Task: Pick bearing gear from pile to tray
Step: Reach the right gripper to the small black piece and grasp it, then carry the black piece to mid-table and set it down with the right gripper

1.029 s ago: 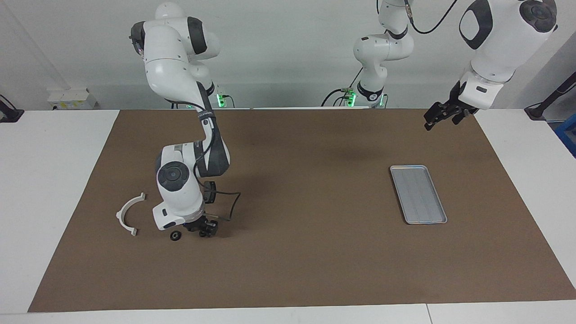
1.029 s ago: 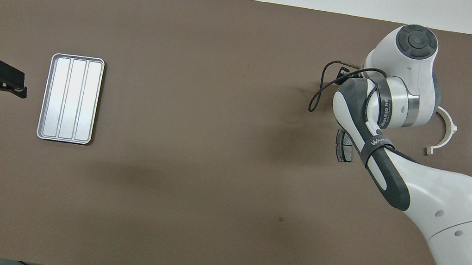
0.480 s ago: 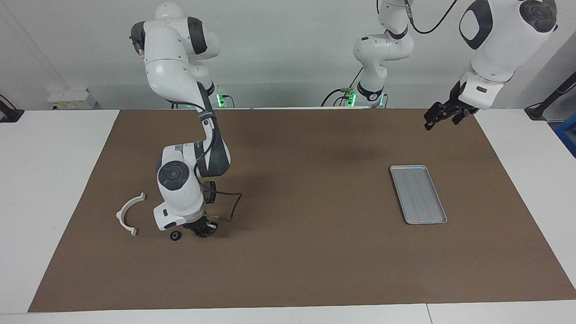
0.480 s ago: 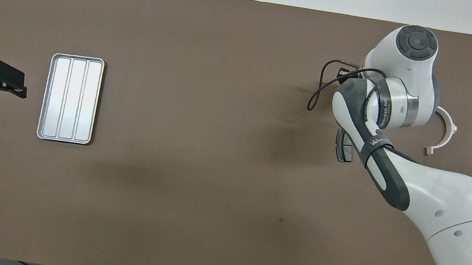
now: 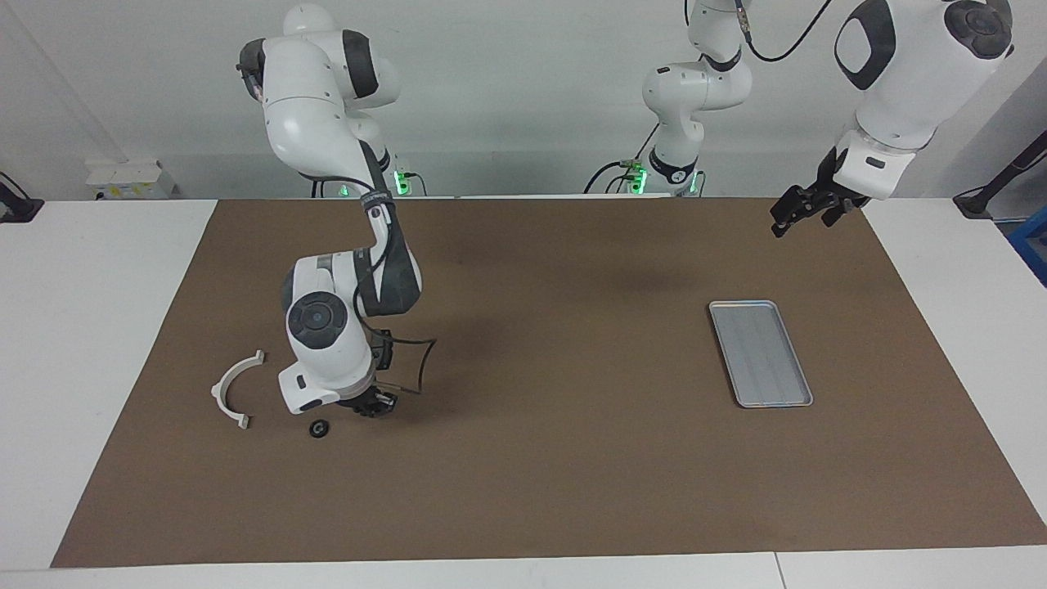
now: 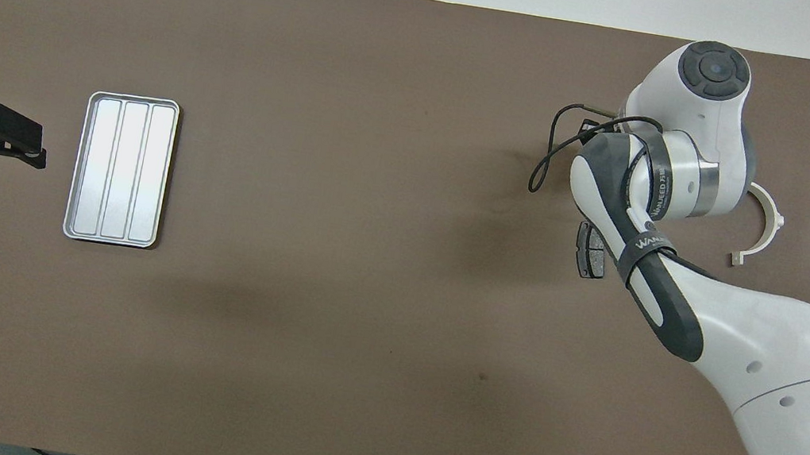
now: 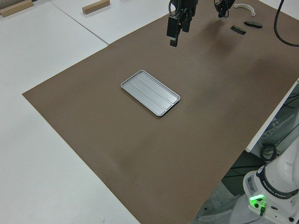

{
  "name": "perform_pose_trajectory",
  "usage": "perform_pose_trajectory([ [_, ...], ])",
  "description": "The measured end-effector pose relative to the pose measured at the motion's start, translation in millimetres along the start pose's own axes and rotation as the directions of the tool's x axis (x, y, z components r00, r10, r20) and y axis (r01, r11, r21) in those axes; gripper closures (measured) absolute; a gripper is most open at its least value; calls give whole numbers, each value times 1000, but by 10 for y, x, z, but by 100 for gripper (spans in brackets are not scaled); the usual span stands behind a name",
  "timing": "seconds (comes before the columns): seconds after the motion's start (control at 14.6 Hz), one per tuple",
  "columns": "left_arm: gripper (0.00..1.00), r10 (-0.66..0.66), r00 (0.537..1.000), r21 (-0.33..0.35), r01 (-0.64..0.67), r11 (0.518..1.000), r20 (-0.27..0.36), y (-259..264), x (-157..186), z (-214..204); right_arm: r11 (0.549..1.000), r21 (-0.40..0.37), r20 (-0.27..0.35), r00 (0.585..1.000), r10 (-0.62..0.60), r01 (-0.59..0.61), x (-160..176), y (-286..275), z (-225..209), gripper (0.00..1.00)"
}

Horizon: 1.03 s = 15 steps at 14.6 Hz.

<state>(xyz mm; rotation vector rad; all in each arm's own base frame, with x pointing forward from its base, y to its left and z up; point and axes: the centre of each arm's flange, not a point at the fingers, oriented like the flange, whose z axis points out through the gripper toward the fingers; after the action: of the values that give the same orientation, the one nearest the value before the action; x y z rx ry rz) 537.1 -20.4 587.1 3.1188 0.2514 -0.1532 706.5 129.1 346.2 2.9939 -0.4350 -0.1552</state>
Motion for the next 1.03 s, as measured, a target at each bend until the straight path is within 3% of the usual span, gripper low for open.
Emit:
perform_pose_trajectory([
  [0.14, 0, 0, 1000, 0, 0, 1000, 0, 0, 0, 0, 1000, 5, 24, 1000, -3, 3, -326, -381, -629, 76],
  [0.27, 0, 0, 1000, 0, 0, 1000, 0, 0, 0, 0, 995, 35, 46, 994, 95, -96, -764, -852, -1081, 76],
  [0.48, 0, 0, 1000, 0, 0, 1000, 0, 0, 0, 0, 956, 90, 47, 960, 276, -280, -1554, -1760, -1399, 76],
  [0.75, 0, 0, 1000, 0, 0, 1000, 0, 0, 0, 0, 898, 173, 62, 914, 401, -405, -2313, -2584, -1412, 76],
  [1.03, 0, 0, 1000, 0, 0, 1000, 0, 0, 0, 0, 881, 194, 53, 902, 429, -431, -2446, -3131, -708, 76],
])
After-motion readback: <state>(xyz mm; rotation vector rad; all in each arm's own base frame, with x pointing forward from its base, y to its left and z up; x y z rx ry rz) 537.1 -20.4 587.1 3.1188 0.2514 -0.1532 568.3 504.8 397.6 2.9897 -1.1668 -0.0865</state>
